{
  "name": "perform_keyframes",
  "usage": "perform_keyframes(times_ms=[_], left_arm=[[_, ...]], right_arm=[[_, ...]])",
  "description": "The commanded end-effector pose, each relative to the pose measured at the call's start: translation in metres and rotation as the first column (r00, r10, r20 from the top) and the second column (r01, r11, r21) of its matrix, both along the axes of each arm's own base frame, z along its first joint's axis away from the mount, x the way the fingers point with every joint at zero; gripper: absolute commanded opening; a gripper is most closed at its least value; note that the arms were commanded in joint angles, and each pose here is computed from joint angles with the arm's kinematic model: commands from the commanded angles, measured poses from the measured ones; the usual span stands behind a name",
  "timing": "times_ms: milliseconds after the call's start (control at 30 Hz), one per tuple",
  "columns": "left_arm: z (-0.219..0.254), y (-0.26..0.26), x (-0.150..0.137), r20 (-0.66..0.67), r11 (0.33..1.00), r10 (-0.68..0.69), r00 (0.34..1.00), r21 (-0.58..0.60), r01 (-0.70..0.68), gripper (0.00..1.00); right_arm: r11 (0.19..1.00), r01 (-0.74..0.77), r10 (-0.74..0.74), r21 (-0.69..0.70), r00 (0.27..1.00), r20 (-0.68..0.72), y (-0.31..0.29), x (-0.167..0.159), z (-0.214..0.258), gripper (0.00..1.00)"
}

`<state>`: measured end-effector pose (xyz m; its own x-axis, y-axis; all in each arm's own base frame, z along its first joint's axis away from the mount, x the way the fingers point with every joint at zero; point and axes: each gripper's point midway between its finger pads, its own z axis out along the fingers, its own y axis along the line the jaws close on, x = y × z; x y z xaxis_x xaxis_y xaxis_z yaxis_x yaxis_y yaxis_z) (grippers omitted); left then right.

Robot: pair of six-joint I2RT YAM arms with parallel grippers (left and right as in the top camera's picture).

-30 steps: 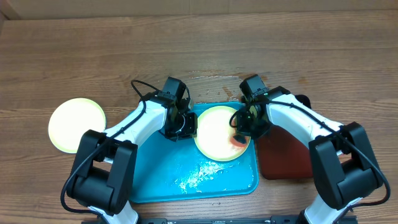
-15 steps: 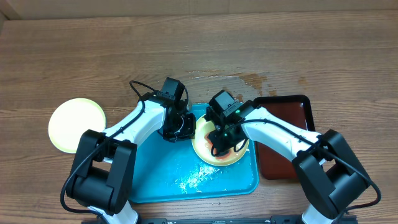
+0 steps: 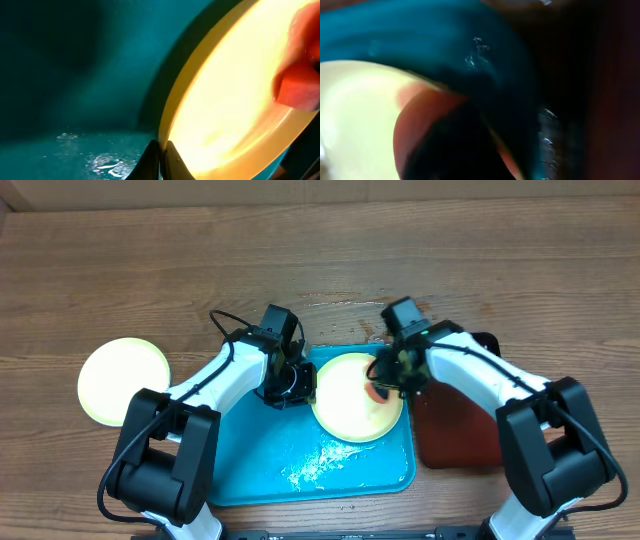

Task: Clean dirty plates on tray and stack at the side
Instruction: 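Scrub the yellow plate with the sponge while left gripper holds rim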

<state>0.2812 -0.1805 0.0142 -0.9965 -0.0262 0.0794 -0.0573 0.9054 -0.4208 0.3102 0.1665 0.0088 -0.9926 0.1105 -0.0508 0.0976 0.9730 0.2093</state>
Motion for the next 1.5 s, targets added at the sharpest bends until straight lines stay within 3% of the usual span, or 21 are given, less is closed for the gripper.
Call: perform_keyframes(times_ms=[0, 233, 367, 467, 700, 900, 1167, 1333, 1467], left_arm=[[-0.002, -0.002, -0.002, -0.015, 1.0, 0.004, 1.0, -0.005, -0.004, 0.04], [-0.002, -0.001, 0.0, -0.008, 1.0, 0.007, 1.0, -0.004, -0.007, 0.04], [-0.002, -0.001, 0.0, -0.014, 1.0, 0.013, 1.0, -0.003, -0.013, 0.04], [-0.002, -0.001, -0.001, -0.015, 1.0, 0.013, 1.0, -0.003, -0.013, 0.04], [-0.002, -0.001, -0.001, -0.015, 1.0, 0.013, 1.0, -0.003, -0.013, 0.04], [-0.002, -0.001, -0.002, -0.022, 1.0, 0.02, 1.0, -0.001, -0.02, 0.04], [-0.002, 0.0, -0.003, -0.028, 1.0, 0.02, 0.999, 0.002, -0.02, 0.04], [-0.002, 0.001, -0.005, -0.036, 1.0, 0.02, 0.999, 0.005, -0.02, 0.04], [-0.002, 0.0, -0.005, -0.035, 1.0, 0.02, 0.999, 0.004, -0.02, 0.04]], right_arm=[[0.993, -0.069, 0.064, -0.096, 0.997, -0.05, -0.026, -0.014, -0.005, 0.04], [0.869, -0.493, 0.495, 0.044, 0.863, -0.1, 0.031, -0.069, 0.0, 0.04], [0.769, -0.623, 0.633, 0.141, 0.773, -0.036, 0.076, -0.092, 0.005, 0.04], [0.735, -0.646, 0.659, 0.206, 0.752, 0.003, 0.1, -0.103, 0.009, 0.04], [0.871, -0.397, 0.421, 0.29, 0.907, -0.021, 0.117, -0.081, 0.017, 0.04], [0.95, -0.109, 0.118, 0.294, 0.993, -0.014, 0.106, -0.033, 0.019, 0.04], [0.98, 0.085, -0.088, 0.182, 0.996, 0.011, 0.064, 0.0, 0.011, 0.04], [0.986, 0.169, -0.17, -0.007, 0.985, -0.044, 0.017, -0.013, -0.002, 0.04], [0.988, 0.101, -0.112, -0.118, 0.99, -0.083, -0.006, -0.03, -0.005, 0.04]])
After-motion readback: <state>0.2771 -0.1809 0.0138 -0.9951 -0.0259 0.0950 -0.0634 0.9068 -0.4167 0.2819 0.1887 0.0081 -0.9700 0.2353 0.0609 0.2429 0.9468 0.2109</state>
